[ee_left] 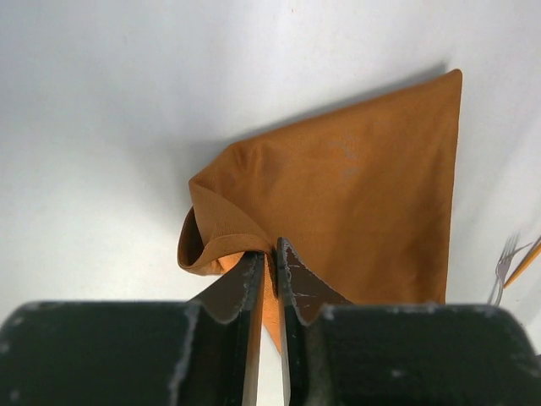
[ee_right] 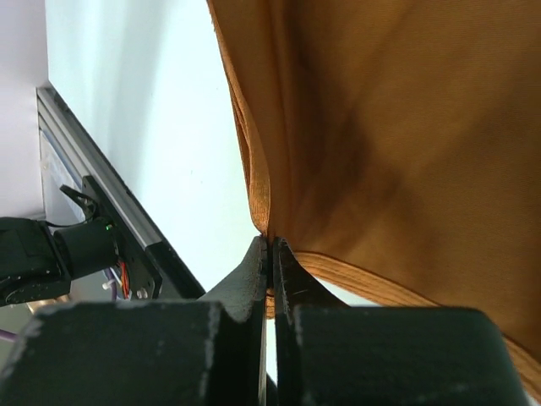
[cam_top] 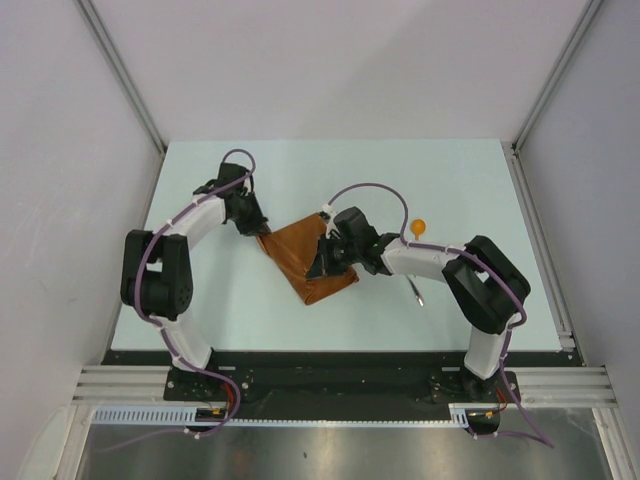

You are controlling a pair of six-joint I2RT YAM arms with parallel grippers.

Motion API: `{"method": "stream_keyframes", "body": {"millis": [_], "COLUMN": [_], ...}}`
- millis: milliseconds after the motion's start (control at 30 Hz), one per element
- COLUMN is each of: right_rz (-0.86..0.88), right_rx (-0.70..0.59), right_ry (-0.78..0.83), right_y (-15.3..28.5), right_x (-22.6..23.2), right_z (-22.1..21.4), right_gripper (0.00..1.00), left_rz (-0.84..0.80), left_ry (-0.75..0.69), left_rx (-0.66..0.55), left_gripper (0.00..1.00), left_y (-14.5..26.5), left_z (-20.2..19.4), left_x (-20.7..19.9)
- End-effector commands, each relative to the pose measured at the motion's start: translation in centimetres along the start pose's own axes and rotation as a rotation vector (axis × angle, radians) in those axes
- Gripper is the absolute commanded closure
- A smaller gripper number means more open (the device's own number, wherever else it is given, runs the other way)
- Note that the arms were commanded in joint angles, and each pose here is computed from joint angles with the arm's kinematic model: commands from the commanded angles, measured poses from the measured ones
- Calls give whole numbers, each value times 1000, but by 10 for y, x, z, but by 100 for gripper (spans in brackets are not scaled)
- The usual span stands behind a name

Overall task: Fold the napkin into a case and place the utensils inside
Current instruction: Fold the 2/3-rectangle-folded napkin at the center of the board.

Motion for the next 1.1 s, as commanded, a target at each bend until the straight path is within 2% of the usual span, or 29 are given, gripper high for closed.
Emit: {"method": "stream_keyframes", "body": {"millis": [0, 333, 1067], "right_rz": [63, 46, -20], "right_rx": [-32, -8, 23], "right_ry": [4, -13, -22], "right_y": [17, 17, 13], "right_x": [0, -25, -48], "right_z": [8, -1, -15], "right_gripper": [100, 100, 100], "left_rz": [26, 35, 45], "left_ry": [-6, -38, -72], "left_rx": [-27, -16, 30], "left_gripper": [86, 88, 89], "left_y": [-4, -17, -51], "left_z": [9, 14, 8], "left_x": [-16, -46, -67]}}
Point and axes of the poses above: each gripper's point midway between its finger pads, its own y axis back along the fingers, its own x axis along the line the jaws close on, z = x × y, the point moved 9 cm from there along y, back along the fingers, and after that the axes turned 2 degrees about -y, right-handed, at the moved point
